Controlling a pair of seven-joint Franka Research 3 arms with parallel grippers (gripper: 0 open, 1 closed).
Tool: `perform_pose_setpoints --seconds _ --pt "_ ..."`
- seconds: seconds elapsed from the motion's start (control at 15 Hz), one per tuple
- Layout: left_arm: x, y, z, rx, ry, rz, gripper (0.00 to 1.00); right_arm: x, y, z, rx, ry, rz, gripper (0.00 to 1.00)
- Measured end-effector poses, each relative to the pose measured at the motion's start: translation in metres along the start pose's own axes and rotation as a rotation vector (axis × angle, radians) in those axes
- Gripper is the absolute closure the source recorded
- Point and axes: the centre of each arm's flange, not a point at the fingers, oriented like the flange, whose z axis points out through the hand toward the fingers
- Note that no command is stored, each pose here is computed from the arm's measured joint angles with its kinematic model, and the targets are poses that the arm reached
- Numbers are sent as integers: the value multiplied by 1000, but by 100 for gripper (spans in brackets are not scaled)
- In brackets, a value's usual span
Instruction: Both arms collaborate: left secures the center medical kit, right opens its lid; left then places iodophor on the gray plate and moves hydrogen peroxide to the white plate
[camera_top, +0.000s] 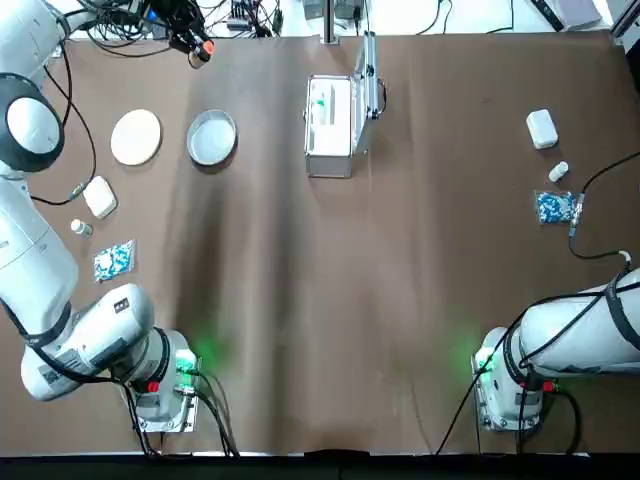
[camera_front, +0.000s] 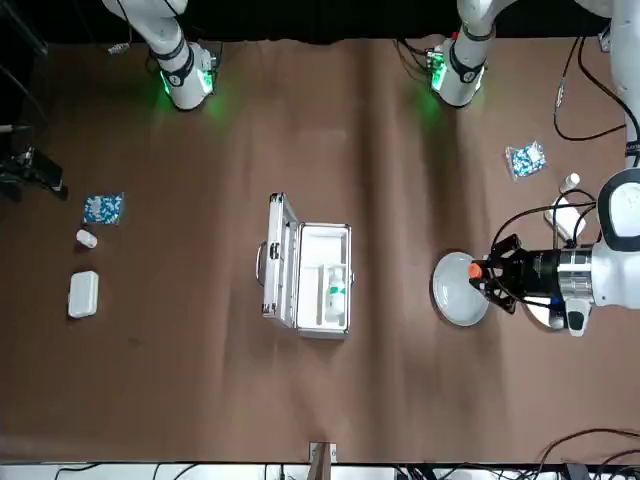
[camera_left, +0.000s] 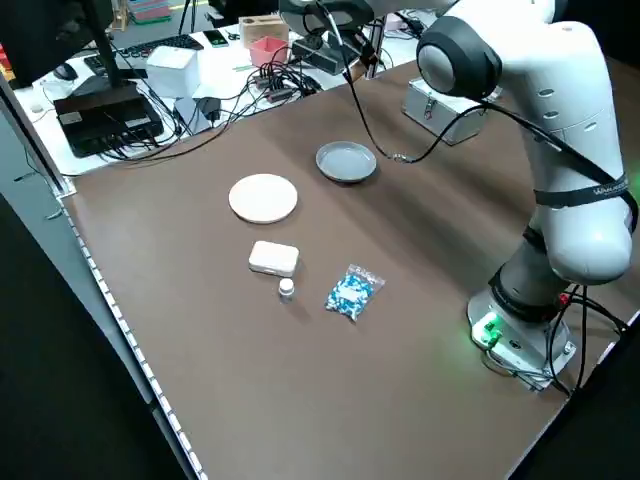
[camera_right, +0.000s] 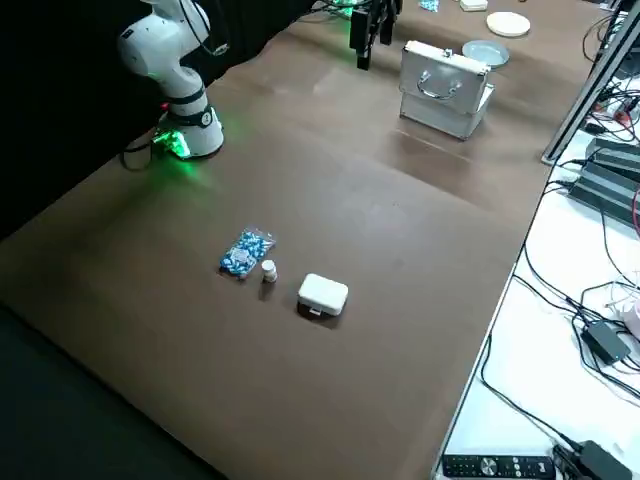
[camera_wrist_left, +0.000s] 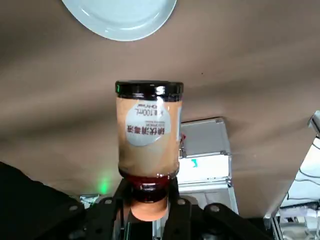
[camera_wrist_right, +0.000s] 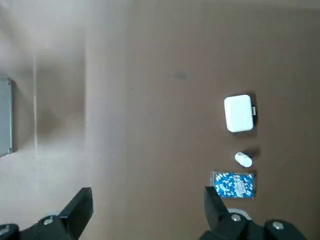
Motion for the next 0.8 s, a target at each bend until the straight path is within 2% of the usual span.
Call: perform_pose_setpoints --seconds 0.2,0.6,0.8 --pt "24 -4 7 -1 -85 -11 67 0 3 0 -1 0 4 1" --pt "90 -22 23 3 -336 -59 67 -1 -1 -2 0 3 -3 1" --pt "129 -36 43 0 -462 -30 67 -1 -2 -3 -1 8 -4 2"
